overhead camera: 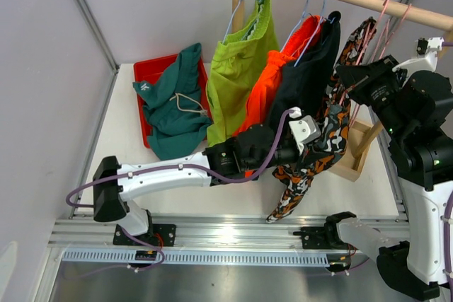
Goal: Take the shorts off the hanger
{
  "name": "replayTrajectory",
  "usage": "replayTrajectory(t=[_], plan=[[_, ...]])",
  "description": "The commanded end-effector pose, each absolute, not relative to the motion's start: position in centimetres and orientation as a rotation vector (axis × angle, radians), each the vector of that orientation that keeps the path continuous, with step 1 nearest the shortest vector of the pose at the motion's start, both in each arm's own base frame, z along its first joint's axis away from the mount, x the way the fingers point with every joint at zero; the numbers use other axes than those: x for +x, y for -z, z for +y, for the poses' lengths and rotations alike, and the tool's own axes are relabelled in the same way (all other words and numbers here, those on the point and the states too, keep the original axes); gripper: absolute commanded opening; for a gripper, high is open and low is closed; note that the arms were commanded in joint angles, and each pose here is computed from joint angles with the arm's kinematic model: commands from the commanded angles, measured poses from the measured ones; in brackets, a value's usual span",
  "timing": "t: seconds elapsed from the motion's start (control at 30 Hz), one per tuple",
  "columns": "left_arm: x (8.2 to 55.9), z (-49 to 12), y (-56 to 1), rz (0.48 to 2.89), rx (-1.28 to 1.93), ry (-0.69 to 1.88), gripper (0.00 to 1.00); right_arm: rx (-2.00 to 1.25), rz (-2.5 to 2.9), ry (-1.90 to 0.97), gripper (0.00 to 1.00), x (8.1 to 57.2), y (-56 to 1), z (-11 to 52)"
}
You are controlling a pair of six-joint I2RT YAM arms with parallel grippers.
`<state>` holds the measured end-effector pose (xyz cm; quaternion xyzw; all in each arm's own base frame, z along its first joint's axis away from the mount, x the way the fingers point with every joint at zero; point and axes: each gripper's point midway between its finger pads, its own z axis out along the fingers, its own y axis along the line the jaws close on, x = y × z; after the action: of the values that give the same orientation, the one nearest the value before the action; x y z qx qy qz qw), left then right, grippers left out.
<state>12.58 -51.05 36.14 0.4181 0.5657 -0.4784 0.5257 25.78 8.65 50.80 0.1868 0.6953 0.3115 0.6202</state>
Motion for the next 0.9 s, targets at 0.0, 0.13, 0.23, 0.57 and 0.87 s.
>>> replayTrajectory(t=[0.0,0.13,0.23,0.57,0.87], plan=[[12.6,-49.7,-39.7,1.283,0.909,1.158,0.00,0.399,1.495,-0.778,0.00,24.5,-54.1,8.8],[11.5,-47.4,-39.2,1.316,0.889,1.118,0.00,0.399,1.498,-0.764,0.00,24.9,-54.0,8.7],[8.4,-45.5,-37.8,1.320,0.920,1.107,0.00,0.409,1.489,-0.736,0.00,25.1,-54.3,8.3],[0.5,-43.1,-28.8,1.468,0.977,1.177,0.00,0.418,1.474,-0.660,0.00,25.7,-55.1,7.2],[5.6,-46.6,-29.1,1.523,0.900,0.943,0.00,0.438,1.558,-0.792,0.00,23.2,-52.4,8.7]])
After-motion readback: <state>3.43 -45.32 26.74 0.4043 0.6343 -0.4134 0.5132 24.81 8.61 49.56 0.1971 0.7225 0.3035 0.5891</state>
